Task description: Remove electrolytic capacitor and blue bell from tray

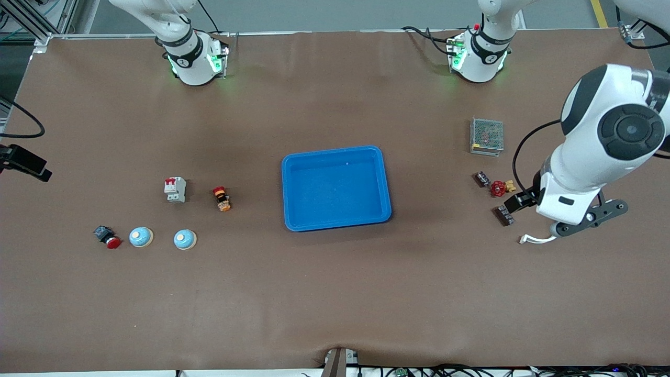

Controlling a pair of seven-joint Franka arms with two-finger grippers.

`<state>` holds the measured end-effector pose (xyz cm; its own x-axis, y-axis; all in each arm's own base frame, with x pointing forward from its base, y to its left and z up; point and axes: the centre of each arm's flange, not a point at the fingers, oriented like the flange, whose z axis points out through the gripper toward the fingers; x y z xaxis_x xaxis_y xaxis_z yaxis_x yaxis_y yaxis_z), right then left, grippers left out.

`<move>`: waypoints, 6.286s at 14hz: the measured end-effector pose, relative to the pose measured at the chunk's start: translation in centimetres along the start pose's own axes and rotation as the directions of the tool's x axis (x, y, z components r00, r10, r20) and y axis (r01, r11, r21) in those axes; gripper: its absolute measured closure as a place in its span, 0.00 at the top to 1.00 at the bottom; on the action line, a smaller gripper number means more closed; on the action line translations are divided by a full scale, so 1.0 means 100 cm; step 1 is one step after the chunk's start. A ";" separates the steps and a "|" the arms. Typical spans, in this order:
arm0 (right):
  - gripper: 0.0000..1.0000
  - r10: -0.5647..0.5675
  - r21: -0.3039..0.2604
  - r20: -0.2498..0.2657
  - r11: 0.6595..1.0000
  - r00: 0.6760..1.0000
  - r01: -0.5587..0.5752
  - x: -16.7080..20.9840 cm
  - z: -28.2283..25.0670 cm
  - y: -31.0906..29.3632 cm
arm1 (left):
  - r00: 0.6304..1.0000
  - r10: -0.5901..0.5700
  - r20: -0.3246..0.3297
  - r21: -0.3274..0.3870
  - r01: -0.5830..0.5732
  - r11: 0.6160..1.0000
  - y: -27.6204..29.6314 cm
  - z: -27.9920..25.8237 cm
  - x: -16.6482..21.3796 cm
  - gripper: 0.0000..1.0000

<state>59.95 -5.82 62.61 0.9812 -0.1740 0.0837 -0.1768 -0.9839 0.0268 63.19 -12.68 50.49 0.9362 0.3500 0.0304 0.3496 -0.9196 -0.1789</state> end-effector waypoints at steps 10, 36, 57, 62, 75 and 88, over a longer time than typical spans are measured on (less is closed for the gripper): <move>1.00 -0.012 0.061 0.055 0.998 0.998 0.009 -0.007 -0.001 -0.013 | 1.000 0.024 -0.013 -0.094 -0.025 0.995 -0.037 -0.086 -0.034 1.00; 1.00 -0.106 0.068 0.070 0.993 0.992 0.101 -0.010 0.001 -0.019 | 0.977 0.211 -0.023 -0.120 -0.212 0.970 -0.114 -0.131 -0.047 1.00; 1.00 -0.131 0.041 0.103 0.991 0.986 0.127 -0.014 0.003 -0.018 | 0.949 0.308 -0.063 -0.118 -0.313 0.942 -0.130 -0.129 -0.037 1.00; 1.00 -0.131 0.041 0.104 0.991 0.986 0.128 -0.014 0.003 -0.018 | 0.947 0.312 -0.073 -0.119 -0.319 0.940 -0.128 -0.130 -0.037 1.00; 1.00 -0.132 0.041 0.096 0.991 0.987 0.128 -0.014 0.000 -0.018 | 0.951 0.299 -0.075 -0.120 -0.307 0.944 -0.135 -0.130 -0.035 1.00; 1.00 -0.130 0.036 0.110 0.991 0.985 0.127 -0.016 -0.005 -0.016 | 0.951 0.302 -0.074 -0.119 -0.309 0.944 -0.134 -0.130 -0.036 1.00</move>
<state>58.60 -3.94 62.88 0.9984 -0.0482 -0.0302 -0.0482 -0.9988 0.0010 55.53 -3.93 65.59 0.9980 0.0422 0.0481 0.0451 -0.9971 -0.0611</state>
